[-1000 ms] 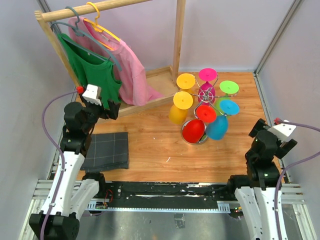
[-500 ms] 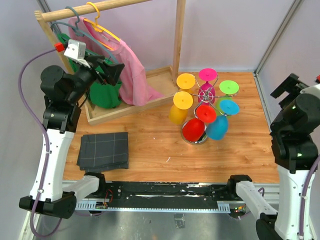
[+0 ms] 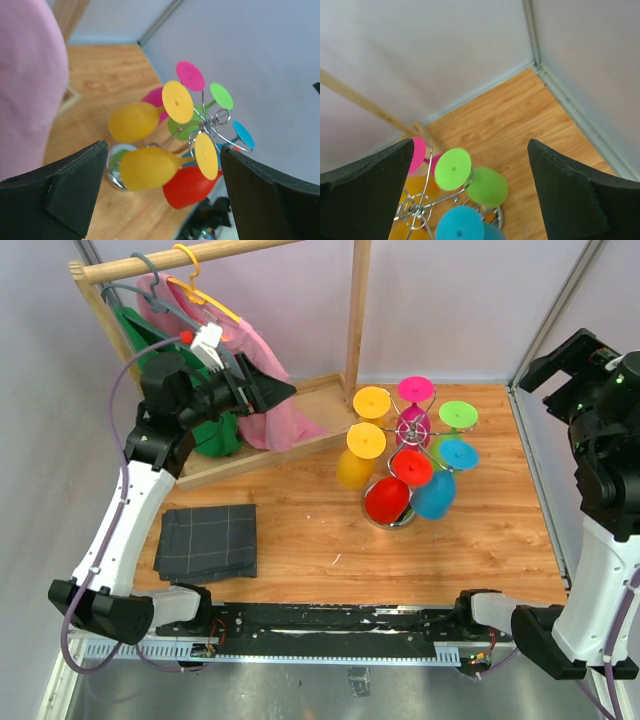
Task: Take the wine glass off the wine glass rack
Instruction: Pick up the wine glass from the wine rack.
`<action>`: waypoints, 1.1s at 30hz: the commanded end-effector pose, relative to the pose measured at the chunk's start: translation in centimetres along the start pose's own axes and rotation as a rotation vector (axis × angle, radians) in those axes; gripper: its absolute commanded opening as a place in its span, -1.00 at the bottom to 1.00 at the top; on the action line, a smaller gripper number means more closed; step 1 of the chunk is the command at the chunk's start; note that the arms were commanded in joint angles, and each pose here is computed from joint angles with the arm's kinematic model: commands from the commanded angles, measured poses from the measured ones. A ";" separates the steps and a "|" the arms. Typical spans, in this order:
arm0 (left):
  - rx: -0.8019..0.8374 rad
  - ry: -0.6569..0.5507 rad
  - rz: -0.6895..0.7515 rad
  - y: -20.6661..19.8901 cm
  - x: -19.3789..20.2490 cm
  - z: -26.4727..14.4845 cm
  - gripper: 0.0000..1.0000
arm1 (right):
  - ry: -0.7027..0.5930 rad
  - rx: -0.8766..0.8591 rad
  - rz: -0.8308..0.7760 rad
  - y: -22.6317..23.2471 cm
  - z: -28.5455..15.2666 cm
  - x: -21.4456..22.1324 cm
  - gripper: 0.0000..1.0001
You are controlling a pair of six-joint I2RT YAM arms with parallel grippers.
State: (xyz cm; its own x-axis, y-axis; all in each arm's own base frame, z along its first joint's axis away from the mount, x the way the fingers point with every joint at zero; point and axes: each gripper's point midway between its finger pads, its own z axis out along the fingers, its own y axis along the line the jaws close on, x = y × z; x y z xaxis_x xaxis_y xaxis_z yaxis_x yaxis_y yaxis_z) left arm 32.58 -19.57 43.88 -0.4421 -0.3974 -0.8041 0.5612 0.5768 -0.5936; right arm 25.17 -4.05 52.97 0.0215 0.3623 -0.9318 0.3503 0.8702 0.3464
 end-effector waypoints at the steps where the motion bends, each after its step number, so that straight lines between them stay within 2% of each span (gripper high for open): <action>1: 0.098 0.116 -0.188 -2.4 3.2 0.9 0.98 | 0.175 -0.106 0.176 2.2 -1.2 4.2 0.97; 7: 0.141 0.163 -0.206 -4.4 5.0 1.4 0.97 | 0.222 -0.189 0.252 3.5 -1.0 6.5 0.97; 19: 0.105 0.246 -0.300 -3.2 9.1 0.7 0.80 | 0.328 -0.360 0.362 7.5 0.8 9.8 0.97; 22: 0.120 0.267 -0.323 -3.5 9.6 1.1 0.70 | 0.359 -0.376 0.369 7.9 1.1 10.5 0.97; 33: 0.232 0.381 -0.375 -7.2 11.6 2.4 0.62 | 0.372 -0.366 0.368 7.3 0.3 11.1 0.97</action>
State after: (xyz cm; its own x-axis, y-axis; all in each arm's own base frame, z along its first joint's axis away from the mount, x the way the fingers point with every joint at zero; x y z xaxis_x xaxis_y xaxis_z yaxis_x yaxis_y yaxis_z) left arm 26.34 -28.59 37.16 -0.8180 -0.2833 -0.5006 0.4062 0.3317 -0.8515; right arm 28.79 6.03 44.62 -0.2813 0.6851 -0.6719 0.0620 0.7117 0.6998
